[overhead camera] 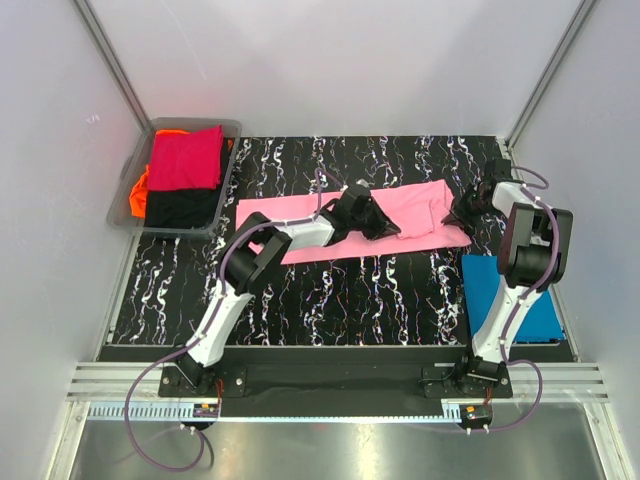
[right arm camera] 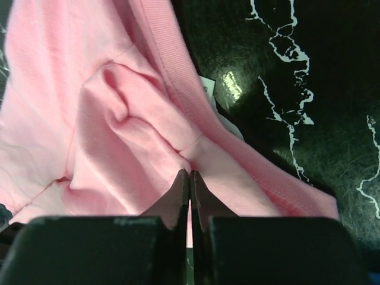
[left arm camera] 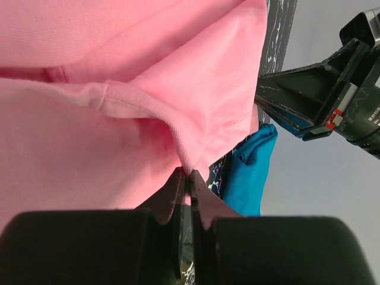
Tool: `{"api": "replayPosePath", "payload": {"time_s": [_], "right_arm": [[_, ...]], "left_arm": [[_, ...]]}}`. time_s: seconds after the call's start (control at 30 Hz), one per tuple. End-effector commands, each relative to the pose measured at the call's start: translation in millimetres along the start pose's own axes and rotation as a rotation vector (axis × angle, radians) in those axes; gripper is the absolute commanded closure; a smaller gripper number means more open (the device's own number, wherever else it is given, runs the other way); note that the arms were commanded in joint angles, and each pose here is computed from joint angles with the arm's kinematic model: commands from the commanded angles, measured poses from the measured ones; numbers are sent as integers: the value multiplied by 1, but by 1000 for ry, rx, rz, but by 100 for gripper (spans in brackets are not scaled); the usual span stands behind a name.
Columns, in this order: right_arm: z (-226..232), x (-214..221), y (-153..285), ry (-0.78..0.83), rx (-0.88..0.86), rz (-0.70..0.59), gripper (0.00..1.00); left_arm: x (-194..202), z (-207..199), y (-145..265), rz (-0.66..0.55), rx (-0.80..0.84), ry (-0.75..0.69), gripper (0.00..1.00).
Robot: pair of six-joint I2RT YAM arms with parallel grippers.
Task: Fold and stack the t-shirts
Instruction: Fold the tshirt
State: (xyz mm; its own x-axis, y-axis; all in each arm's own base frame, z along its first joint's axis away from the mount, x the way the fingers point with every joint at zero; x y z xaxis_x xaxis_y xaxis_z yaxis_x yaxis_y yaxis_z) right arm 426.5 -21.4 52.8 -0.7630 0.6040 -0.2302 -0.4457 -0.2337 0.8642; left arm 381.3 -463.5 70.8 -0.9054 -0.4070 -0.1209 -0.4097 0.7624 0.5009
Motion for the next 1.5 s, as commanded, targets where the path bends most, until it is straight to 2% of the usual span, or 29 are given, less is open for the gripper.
{"api": "replayPosePath", "payload": {"time_s": [0.0,0.3,0.6,1.0,1.47], "right_arm": [[26,-27,40,21,-49,-122,100],[55,-46,51,-2,-159,-141,100],[75,-67,52,-31,-227,-151,100],[57,-44,48,-27,-177,-119,100],[34,-35,55,1,-54,-151,100]], "left_arm": [[-20,-38,18,-26,96,-17,94],[-47,-45,29,-68,148,28,93],[-48,-49,21,-35,175,64,93],[-43,-39,29,12,146,111,92],[-28,-23,31,85,111,148,92]]}}
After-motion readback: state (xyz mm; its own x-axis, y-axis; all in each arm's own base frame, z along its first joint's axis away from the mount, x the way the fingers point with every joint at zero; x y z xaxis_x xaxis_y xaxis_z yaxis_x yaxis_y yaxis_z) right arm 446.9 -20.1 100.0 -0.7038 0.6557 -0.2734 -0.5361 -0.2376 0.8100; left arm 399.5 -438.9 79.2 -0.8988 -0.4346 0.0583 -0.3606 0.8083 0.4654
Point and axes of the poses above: each gripper's point midway between its finger pads, its own y axis back along the fingers, its own z axis along the line the jaws close on, x = y × z, the point moved 3 cm from there along y, back along the fingers, and after that the axes turned 2 degrees about y, right-handed, at the moved point
